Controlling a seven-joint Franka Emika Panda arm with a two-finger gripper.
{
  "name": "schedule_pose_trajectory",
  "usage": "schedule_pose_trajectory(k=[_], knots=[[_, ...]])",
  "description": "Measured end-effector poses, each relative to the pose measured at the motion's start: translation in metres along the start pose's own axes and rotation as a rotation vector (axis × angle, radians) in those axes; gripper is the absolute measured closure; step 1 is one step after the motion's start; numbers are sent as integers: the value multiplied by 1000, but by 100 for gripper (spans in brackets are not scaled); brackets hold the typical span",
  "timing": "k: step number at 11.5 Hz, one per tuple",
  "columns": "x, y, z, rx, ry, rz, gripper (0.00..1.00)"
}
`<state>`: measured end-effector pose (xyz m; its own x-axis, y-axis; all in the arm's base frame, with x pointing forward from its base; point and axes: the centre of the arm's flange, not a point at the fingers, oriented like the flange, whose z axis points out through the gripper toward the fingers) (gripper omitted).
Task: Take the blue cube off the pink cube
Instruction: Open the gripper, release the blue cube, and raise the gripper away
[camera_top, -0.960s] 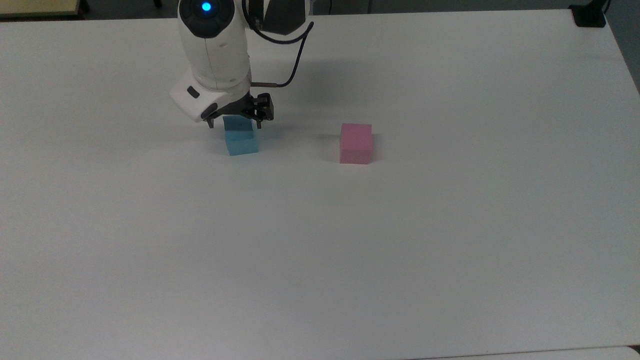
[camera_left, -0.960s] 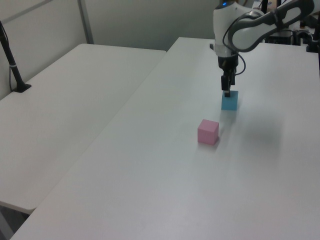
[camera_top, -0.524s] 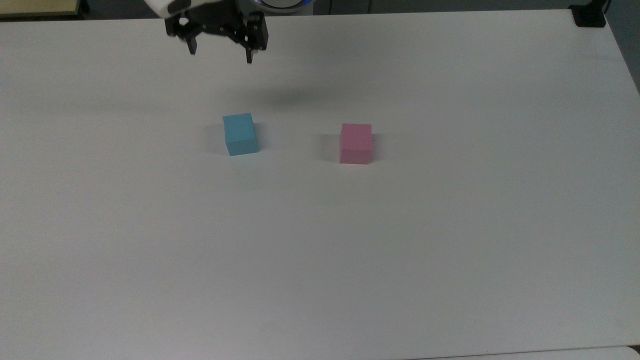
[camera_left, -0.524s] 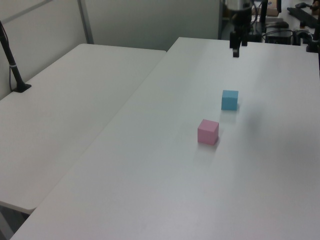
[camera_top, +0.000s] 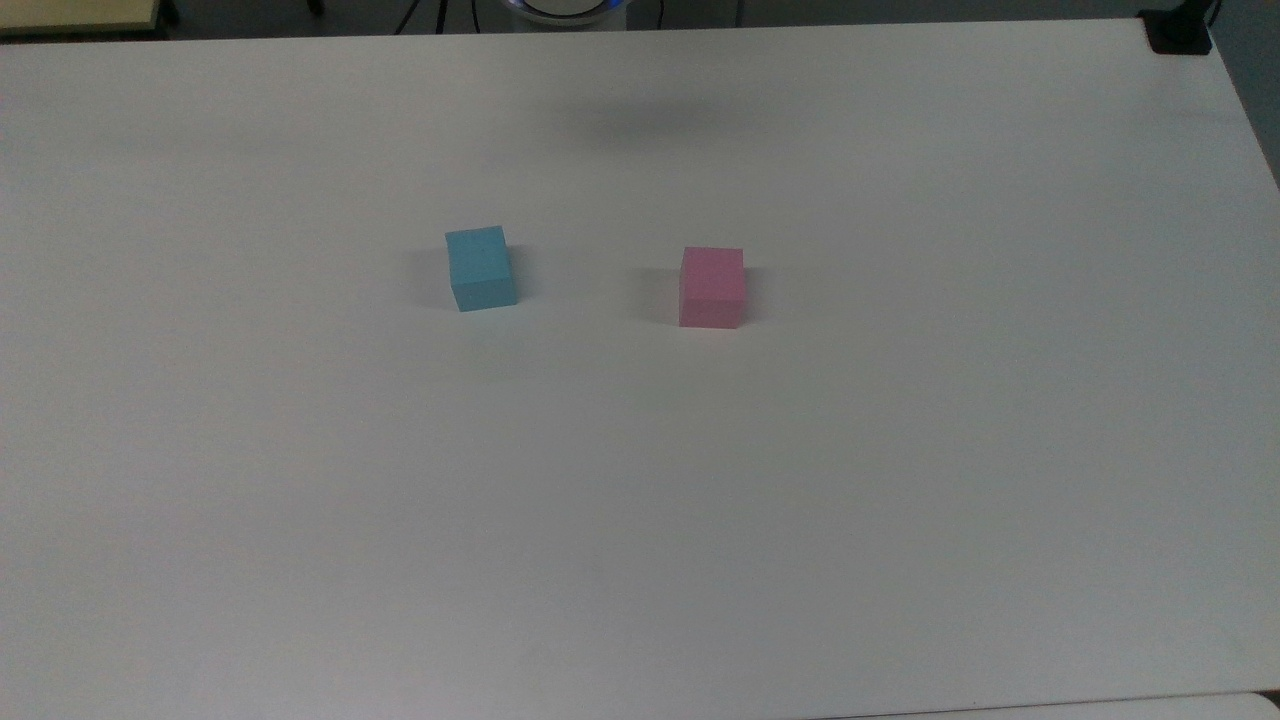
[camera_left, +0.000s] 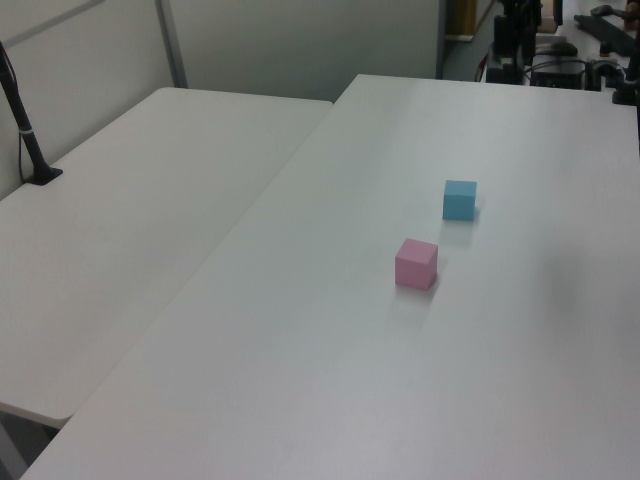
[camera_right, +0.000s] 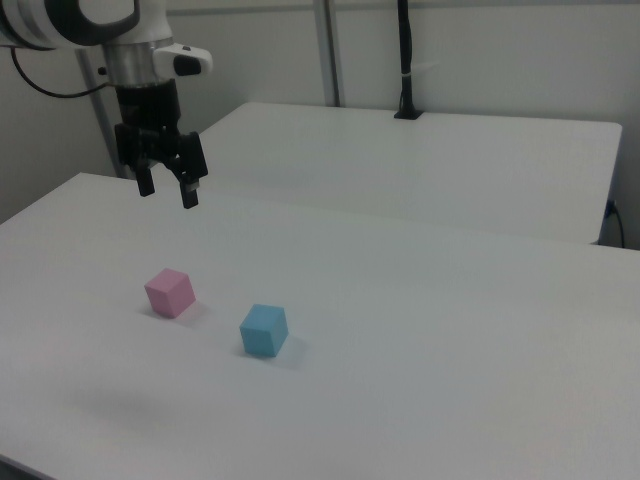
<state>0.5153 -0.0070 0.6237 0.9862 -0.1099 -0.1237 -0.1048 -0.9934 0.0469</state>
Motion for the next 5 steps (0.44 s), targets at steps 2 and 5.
schedule_pose_trajectory(k=[2,5], knots=[[11,17,-8,9,86,-69,0],[21,31,-11,11,149,-66,0]])
